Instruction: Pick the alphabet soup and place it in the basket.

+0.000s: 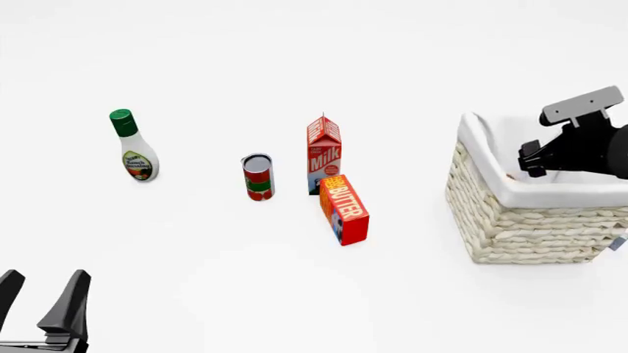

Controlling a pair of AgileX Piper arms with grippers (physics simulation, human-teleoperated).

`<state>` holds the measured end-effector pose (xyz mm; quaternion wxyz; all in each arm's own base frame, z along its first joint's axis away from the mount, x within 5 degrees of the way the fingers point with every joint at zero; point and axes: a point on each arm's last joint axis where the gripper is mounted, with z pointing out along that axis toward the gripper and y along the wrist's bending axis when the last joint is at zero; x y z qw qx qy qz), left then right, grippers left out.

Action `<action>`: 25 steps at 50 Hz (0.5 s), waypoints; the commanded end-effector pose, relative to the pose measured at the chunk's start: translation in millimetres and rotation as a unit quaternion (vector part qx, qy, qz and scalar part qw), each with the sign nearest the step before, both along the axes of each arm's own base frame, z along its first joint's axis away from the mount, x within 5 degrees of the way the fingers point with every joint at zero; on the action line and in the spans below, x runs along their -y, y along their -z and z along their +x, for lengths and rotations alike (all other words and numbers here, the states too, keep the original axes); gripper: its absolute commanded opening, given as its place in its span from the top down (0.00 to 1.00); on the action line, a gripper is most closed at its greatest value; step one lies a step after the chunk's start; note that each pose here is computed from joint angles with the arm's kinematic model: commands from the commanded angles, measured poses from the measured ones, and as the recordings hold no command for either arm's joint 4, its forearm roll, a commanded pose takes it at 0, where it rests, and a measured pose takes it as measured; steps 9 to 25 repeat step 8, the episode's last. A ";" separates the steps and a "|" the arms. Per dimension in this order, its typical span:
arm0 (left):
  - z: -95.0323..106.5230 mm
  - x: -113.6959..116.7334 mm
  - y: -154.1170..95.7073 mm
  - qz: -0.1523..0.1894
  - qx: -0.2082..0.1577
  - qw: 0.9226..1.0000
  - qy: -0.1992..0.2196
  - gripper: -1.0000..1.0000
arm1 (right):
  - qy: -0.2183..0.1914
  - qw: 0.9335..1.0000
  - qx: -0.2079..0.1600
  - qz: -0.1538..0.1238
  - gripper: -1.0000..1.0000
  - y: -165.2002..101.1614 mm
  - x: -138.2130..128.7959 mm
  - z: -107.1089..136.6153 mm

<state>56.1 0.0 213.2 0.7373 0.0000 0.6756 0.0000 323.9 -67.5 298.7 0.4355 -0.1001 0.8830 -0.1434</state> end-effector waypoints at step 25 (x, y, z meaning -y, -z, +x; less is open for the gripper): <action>0.0 0.0 0.0 0.000 0.000 1.000 0.000 0.00 | -0.002 1.000 0.008 -0.004 0.00 -9.0 -1.5 -3.8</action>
